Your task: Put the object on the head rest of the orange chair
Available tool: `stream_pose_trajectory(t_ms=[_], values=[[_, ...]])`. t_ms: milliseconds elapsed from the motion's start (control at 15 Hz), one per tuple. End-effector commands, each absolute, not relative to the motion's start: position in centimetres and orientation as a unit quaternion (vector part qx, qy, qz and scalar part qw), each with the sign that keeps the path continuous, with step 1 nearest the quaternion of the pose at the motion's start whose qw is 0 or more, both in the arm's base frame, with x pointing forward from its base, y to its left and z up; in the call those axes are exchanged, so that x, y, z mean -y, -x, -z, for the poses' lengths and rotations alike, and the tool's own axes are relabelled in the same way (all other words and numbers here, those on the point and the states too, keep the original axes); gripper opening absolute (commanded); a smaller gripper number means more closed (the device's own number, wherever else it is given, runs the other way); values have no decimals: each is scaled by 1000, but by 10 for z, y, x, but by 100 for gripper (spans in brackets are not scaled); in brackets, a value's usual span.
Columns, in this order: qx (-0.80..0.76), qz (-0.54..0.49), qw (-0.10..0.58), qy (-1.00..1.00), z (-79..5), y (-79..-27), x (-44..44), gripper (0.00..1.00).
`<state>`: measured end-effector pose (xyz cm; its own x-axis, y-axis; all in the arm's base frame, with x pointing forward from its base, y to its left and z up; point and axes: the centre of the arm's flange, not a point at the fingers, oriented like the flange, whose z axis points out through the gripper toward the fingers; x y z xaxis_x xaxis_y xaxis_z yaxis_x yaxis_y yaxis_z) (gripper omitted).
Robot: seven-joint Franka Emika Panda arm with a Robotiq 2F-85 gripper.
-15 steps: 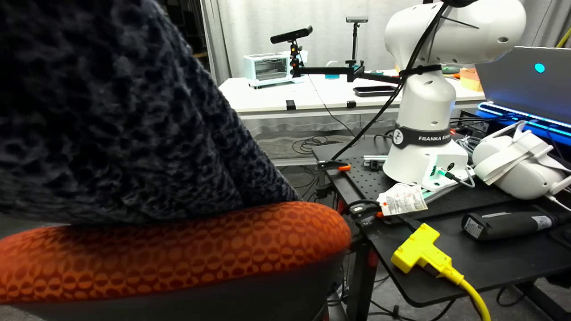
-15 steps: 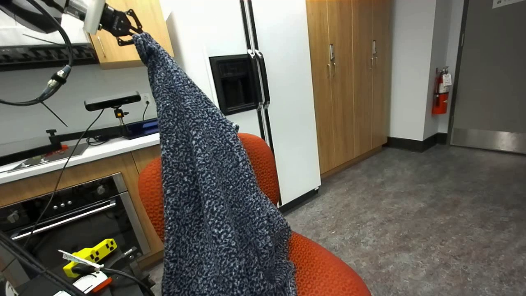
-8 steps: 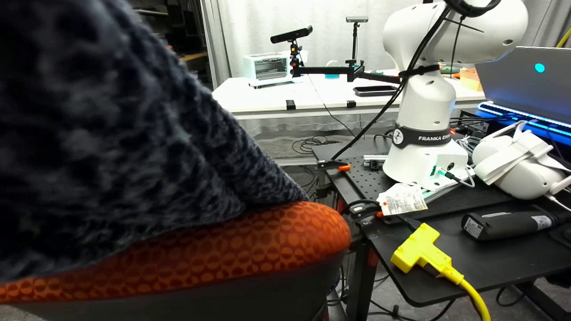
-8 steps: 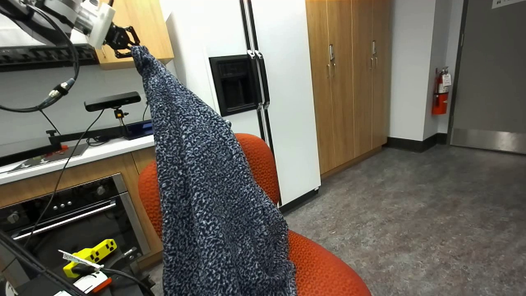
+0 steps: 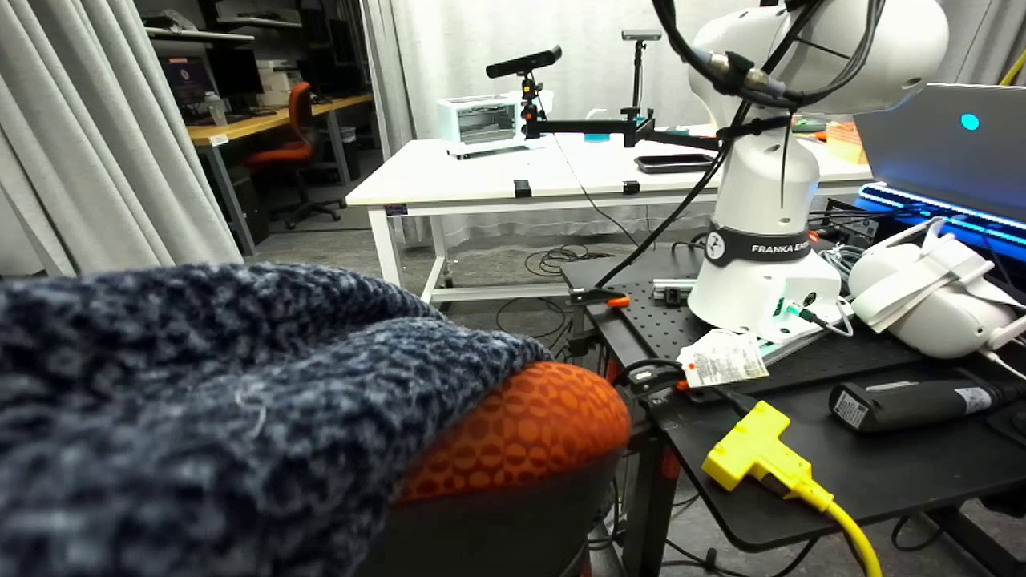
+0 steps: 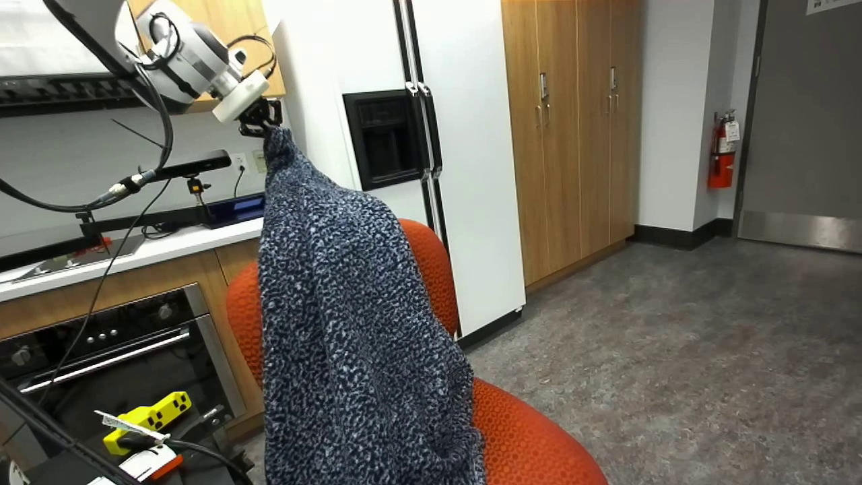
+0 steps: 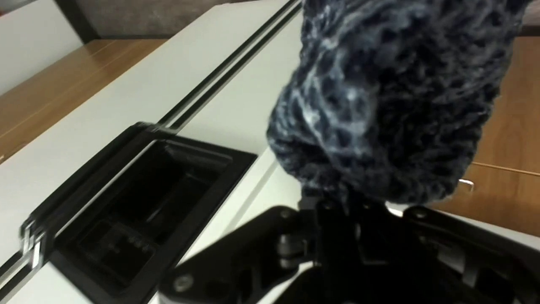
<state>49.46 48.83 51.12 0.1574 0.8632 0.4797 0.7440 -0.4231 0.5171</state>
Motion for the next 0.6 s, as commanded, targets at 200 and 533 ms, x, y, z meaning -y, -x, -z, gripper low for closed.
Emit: stream_pose_trajectory(t_ms=[200, 533], values=[[-545, -226, 50, -806, -421, -533, -474, 50], [-539, -167, 122, -817, -425, -527, -453, 88]])
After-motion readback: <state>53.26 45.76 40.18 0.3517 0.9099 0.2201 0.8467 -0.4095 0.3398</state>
